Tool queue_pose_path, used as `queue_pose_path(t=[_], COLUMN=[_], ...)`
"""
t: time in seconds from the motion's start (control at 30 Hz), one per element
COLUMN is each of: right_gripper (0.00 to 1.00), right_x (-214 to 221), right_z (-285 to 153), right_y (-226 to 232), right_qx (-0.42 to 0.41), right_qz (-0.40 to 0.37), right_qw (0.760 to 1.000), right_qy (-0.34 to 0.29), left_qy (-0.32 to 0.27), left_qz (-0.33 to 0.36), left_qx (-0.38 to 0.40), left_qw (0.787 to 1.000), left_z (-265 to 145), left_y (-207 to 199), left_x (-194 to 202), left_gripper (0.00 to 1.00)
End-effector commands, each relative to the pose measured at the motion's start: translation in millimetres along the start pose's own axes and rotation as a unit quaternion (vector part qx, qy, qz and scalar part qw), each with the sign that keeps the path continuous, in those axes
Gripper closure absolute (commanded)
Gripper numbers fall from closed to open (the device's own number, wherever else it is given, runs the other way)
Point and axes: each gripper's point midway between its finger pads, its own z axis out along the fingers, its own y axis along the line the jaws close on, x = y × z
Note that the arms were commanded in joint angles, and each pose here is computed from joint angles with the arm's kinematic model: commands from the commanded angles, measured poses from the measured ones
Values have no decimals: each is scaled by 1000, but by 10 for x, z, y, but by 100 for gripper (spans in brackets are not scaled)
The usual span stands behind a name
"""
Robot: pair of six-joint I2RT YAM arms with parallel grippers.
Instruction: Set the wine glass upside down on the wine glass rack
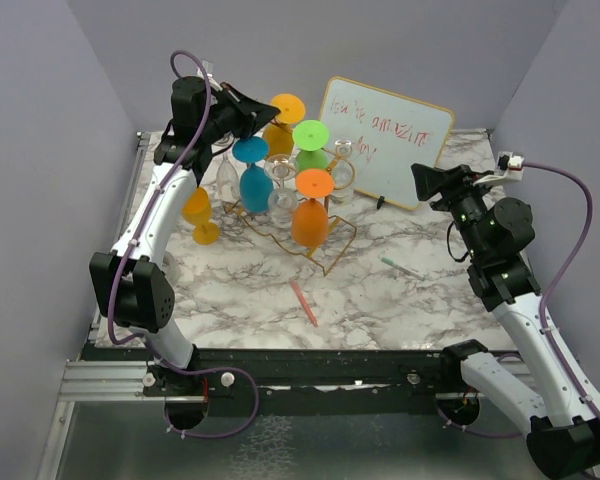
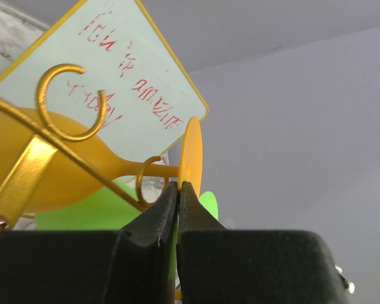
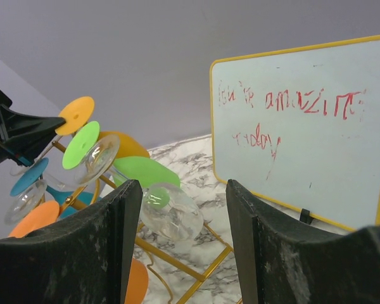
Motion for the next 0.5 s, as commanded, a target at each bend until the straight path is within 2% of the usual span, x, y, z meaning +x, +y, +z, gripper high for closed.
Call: queue_pose_path(t=[0.0, 0.13, 0.3, 0.47], right_gripper=[40, 40, 39, 39], right_x=[28, 46, 41, 23], right_z=[-11, -1, -11, -12], right_y=[-70, -67, -68, -75], right_qx=[15, 13, 13, 15], right_qz=[-7, -4, -4, -8], right_qw=[1000, 1000, 1000, 1000], right_qy=[1, 4, 2, -2], left_qy=[-2, -4, -11, -19], left_qz=[4, 9, 18, 34], left_qx=[11, 4, -8, -23], left_qw=[1000, 1000, 1000, 999], left_z=[-172, -196, -231, -253], left_y=[-107, -90, -77, -62], left_x=[15, 4, -29, -81], left_gripper=[100, 100, 79, 70])
